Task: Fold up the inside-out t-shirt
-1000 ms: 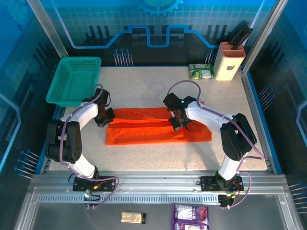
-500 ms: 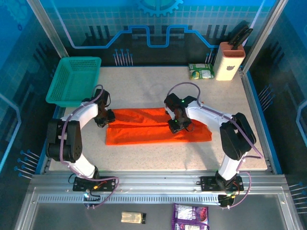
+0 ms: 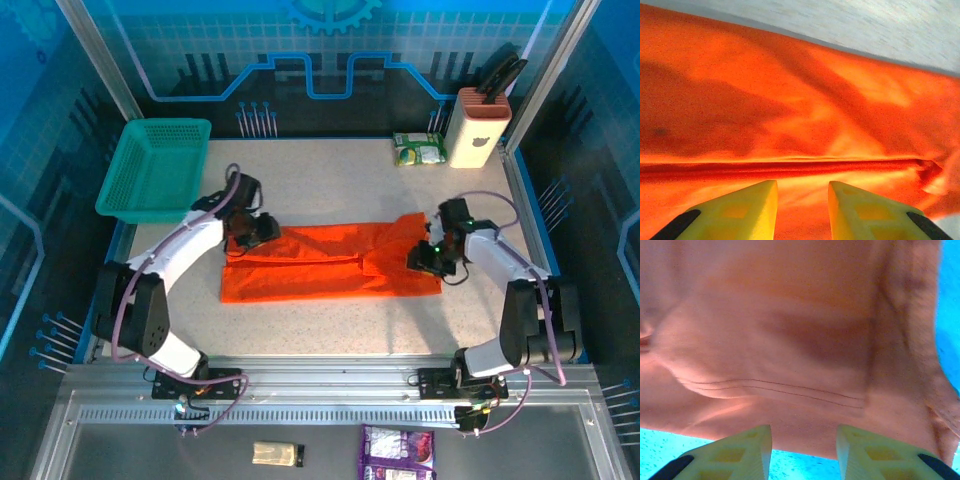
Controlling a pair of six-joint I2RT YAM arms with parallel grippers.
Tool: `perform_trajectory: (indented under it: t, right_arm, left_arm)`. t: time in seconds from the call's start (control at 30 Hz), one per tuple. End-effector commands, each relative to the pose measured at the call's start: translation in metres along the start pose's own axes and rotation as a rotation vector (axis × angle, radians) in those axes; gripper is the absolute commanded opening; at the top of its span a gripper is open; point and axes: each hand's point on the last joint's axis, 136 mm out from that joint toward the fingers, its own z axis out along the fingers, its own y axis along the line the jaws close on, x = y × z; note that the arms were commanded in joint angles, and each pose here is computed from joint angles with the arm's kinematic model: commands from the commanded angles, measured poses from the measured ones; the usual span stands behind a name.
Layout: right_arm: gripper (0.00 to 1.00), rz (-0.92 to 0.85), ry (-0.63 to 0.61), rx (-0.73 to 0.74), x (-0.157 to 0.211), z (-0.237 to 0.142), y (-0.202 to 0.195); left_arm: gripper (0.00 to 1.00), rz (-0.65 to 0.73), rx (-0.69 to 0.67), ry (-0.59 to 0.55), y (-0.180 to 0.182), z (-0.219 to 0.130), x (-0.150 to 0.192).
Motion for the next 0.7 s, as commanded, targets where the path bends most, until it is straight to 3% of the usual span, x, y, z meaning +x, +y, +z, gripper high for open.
perform_trajectory:
  t: [0.0,0.13,0.3,0.67]
  right_arm:
    - [0.39,0.073,0.004,-0.175,-0.001,0.003,0.010]
    - [0.39,0.116,0.015,-0.208,-0.001,0.014,-0.002]
    - [0.39,0.142,0.031,-0.210,0.000,0.024,-0.011]
    - [0.40,0.144,0.027,-0.129,0.002,0.029,-0.026]
  left_arm:
    - [0.33,0.007,0.112,0.064,-0.049,0.018,0.011]
    - [0.33,0.053,0.089,0.114,-0.070,0.046,0.023]
    - [0.32,0.055,0.053,0.148,-0.069,0.071,0.030]
    - [0.32,0.064,-0.001,0.157,-0.058,0.081,0.031]
